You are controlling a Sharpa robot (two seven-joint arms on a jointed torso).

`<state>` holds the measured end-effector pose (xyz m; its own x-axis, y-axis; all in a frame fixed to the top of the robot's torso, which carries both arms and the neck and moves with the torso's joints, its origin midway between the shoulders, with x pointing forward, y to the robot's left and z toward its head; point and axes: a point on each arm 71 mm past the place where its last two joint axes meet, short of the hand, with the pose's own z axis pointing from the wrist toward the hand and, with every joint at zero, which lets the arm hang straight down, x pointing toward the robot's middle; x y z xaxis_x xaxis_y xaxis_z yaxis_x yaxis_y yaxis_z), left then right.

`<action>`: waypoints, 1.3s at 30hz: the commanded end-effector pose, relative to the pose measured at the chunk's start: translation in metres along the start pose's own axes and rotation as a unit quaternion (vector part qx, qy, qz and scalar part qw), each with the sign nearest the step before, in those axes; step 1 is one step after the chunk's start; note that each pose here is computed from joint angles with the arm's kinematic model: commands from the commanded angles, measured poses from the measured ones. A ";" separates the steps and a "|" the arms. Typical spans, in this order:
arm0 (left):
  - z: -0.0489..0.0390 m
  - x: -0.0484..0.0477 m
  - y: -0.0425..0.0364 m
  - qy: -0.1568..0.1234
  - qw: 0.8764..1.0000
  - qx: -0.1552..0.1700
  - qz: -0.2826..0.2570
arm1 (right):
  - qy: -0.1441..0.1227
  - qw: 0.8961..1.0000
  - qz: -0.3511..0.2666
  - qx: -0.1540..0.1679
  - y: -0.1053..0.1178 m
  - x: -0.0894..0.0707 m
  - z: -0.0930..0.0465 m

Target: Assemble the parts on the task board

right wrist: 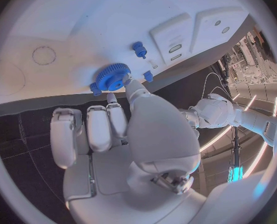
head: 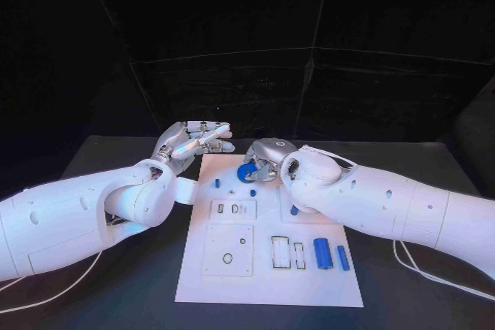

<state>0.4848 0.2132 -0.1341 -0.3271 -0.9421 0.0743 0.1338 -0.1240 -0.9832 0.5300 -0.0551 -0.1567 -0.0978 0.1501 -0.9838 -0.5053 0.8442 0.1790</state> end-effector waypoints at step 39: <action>-0.0007 -0.0028 -0.0011 0.001 1.000 -0.001 0.002 | -0.108 0.990 0.084 -0.046 -0.026 -0.025 -0.035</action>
<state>0.4850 0.2164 -0.1345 -0.3207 -0.9444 0.0723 0.1310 -0.1199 -0.9841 0.5204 -0.0981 -0.1474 -0.0552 0.2744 -0.9600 -0.4993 0.8251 0.2646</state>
